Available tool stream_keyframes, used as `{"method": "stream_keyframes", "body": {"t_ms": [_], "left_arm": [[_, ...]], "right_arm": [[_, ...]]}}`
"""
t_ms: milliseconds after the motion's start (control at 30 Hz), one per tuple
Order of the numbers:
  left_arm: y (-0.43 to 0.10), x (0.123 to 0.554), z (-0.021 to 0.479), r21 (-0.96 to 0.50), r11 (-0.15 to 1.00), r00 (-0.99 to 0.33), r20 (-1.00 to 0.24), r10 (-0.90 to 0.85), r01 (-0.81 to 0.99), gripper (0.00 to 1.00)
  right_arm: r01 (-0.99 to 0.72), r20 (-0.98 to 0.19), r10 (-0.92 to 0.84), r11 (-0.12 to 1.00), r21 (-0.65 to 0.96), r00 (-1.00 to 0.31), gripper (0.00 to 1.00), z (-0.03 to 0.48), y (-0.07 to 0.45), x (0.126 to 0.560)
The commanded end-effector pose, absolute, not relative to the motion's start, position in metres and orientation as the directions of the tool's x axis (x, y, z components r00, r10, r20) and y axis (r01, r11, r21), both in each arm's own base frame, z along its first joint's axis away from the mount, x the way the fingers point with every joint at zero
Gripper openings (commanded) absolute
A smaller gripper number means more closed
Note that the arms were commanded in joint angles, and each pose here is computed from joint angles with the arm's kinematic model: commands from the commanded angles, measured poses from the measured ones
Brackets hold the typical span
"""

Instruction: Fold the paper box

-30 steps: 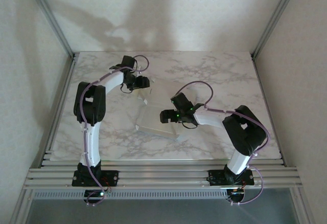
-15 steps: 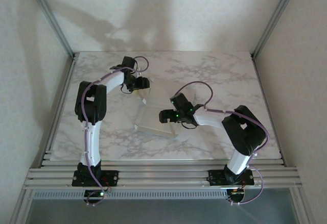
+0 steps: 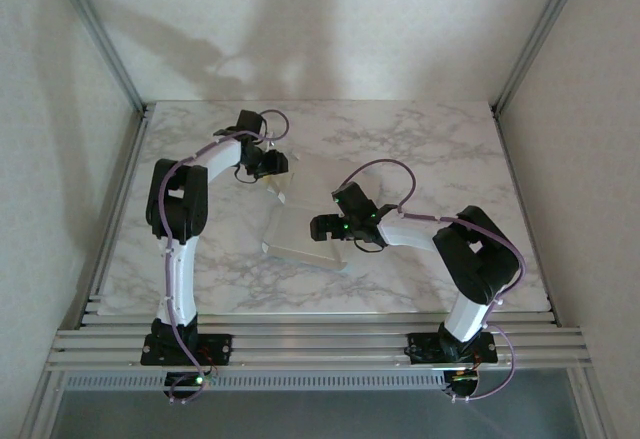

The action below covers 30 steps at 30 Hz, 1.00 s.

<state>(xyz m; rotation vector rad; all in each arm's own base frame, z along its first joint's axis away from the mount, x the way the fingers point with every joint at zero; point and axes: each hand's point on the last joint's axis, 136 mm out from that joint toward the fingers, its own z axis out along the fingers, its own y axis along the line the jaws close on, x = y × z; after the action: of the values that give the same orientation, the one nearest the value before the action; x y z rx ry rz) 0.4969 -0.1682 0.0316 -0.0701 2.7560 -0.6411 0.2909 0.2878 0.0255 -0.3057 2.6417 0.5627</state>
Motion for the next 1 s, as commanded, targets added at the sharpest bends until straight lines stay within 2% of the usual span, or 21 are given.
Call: {"method": "stream_keyframes", "body": {"t_ms": [0, 100, 267, 367, 567, 767, 967], "left_arm": [[-0.181, 0.492, 0.041, -0.473, 0.878, -0.956, -0.285, -0.069, 0.078, 0.4], [-0.181, 0.494, 0.045, -0.469, 0.877, -0.953, -0.299, -0.051, 0.1, 0.3], [-0.182, 0.495, 0.05, -0.464, 0.877, -0.949, -0.315, -0.033, 0.124, 0.26], [-0.182, 0.496, 0.054, -0.463, 0.876, -0.943, -0.33, -0.025, 0.139, 0.16], [-0.194, 0.496, 0.078, -0.515, 0.826, -0.906, -0.424, -0.011, 0.231, 0.02], [-0.21, 0.486, 0.104, -0.552, 0.746, -0.85, -0.526, 0.034, 0.372, 0.03], [-0.218, 0.472, 0.123, -0.537, 0.698, -0.783, -0.62, 0.055, 0.474, 0.03]], "right_arm": [[-0.231, -0.129, -0.202, 0.934, 0.273, -0.971, 0.99, -0.048, 0.255, 0.22], [-0.231, -0.127, -0.203, 0.934, 0.274, -0.971, 0.99, -0.048, 0.255, 0.22], [-0.231, -0.131, -0.202, 0.932, 0.278, -0.971, 0.99, -0.048, 0.256, 0.22], [-0.229, -0.141, -0.196, 0.932, 0.282, -0.97, 0.99, -0.045, 0.257, 0.221], [-0.259, -0.223, -0.191, 0.907, 0.333, -0.956, 0.99, -0.01, 0.267, 0.231], [-0.374, -0.333, -0.257, 0.856, 0.356, -0.907, 0.98, 0.049, 0.264, 0.248], [-0.434, -0.39, -0.283, 0.815, 0.384, -0.876, 0.94, 0.105, 0.255, 0.265]]}}
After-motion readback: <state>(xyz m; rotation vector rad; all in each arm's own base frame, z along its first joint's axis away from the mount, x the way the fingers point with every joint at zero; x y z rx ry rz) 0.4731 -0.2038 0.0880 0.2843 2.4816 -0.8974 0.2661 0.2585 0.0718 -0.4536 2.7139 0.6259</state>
